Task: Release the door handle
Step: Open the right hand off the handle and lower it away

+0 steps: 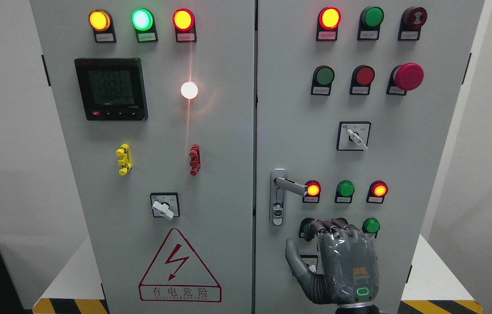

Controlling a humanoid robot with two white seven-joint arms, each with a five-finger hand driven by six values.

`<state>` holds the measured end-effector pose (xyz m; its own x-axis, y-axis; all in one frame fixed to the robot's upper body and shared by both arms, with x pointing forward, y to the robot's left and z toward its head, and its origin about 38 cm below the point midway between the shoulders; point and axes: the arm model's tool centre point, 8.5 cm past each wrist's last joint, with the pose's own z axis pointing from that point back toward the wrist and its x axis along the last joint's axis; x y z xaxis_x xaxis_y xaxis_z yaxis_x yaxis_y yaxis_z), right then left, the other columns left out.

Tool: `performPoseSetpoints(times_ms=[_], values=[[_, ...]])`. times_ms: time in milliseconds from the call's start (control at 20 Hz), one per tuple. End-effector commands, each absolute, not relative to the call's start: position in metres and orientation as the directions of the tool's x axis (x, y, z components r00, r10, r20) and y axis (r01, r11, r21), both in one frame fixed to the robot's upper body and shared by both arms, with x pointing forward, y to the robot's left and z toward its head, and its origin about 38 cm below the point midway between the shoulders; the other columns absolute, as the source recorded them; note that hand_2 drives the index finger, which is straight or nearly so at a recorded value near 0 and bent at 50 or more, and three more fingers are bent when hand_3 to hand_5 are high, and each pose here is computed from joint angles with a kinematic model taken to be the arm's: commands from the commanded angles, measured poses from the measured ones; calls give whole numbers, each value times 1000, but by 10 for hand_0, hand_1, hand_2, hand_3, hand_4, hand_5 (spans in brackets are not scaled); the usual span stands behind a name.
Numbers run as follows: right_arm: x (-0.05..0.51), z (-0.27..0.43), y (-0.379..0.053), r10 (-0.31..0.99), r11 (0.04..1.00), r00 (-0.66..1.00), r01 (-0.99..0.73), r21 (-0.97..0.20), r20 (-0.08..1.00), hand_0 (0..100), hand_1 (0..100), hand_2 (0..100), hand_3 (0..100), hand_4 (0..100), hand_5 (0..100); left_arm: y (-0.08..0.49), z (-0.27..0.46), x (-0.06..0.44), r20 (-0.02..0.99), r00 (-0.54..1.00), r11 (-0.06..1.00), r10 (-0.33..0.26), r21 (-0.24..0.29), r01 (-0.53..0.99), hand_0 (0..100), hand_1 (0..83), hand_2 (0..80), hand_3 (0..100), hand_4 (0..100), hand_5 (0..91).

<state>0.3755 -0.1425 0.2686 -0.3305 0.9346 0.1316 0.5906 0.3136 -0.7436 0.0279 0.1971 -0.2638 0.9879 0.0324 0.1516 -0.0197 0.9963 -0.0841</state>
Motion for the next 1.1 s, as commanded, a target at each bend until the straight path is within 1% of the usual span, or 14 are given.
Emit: performPoseSetpoints(times_ms=[0, 50, 100, 150, 401, 501, 551, 601, 851, 1052], values=[[358, 270, -193, 943, 311, -298, 631, -711, 147, 502, 247, 254, 365, 394, 356, 197, -264, 23, 144, 989, 996, 33, -84, -21, 120, 556, 0, 0, 0, 0], [357, 268, -197, 939, 322, -307, 632, -705, 154, 492, 244, 204, 300, 318, 294, 197, -264, 23, 144, 989, 996, 33, -84, -21, 120, 556, 0, 0, 0, 0], [355, 269, -201, 934, 338, -318, 637, -693, 163, 490, 243, 201, 290, 316, 286, 197, -264, 22, 141, 989, 996, 32, -84, -20, 120, 556, 0, 0, 0, 0], [354, 269, -206, 928, 353, -330, 638, -685, 171, 481, 241, 175, 255, 282, 265, 197, -264, 22, 143, 989, 996, 33, -84, -21, 120, 556, 0, 0, 0, 0], [348, 272, -236, 906, 414, -366, 656, -631, 213, 467, 244, 127, 209, 228, 199, 197, -264, 23, 143, 989, 996, 33, -84, -21, 120, 556, 0, 0, 0, 0], [344, 275, -244, 896, 438, -379, 666, -604, 232, 466, 241, 45, 150, 169, 147, 197, -264, 23, 144, 989, 996, 33, -84, -21, 120, 556, 0, 0, 0, 0], [341, 277, -249, 891, 450, -382, 674, -586, 244, 466, 240, 34, 145, 165, 141, 197, -264, 22, 143, 989, 996, 33, -84, -21, 120, 556, 0, 0, 0, 0], [339, 278, -253, 887, 460, -385, 678, -574, 256, 465, 237, 0, 129, 156, 137, 197, -264, 22, 143, 989, 996, 33, -84, -21, 120, 556, 0, 0, 0, 0], [336, 276, -255, 883, 466, -395, 672, -575, 255, 459, 222, 0, 126, 144, 120, 197, -264, 23, 143, 989, 996, 33, -84, -21, 120, 556, 0, 0, 0, 0], [333, 279, -247, 869, 481, -449, 670, -566, 207, 460, 213, 0, 126, 137, 108, 197, -264, 22, 143, 989, 996, 33, -84, -21, 120, 556, 0, 0, 0, 0]])
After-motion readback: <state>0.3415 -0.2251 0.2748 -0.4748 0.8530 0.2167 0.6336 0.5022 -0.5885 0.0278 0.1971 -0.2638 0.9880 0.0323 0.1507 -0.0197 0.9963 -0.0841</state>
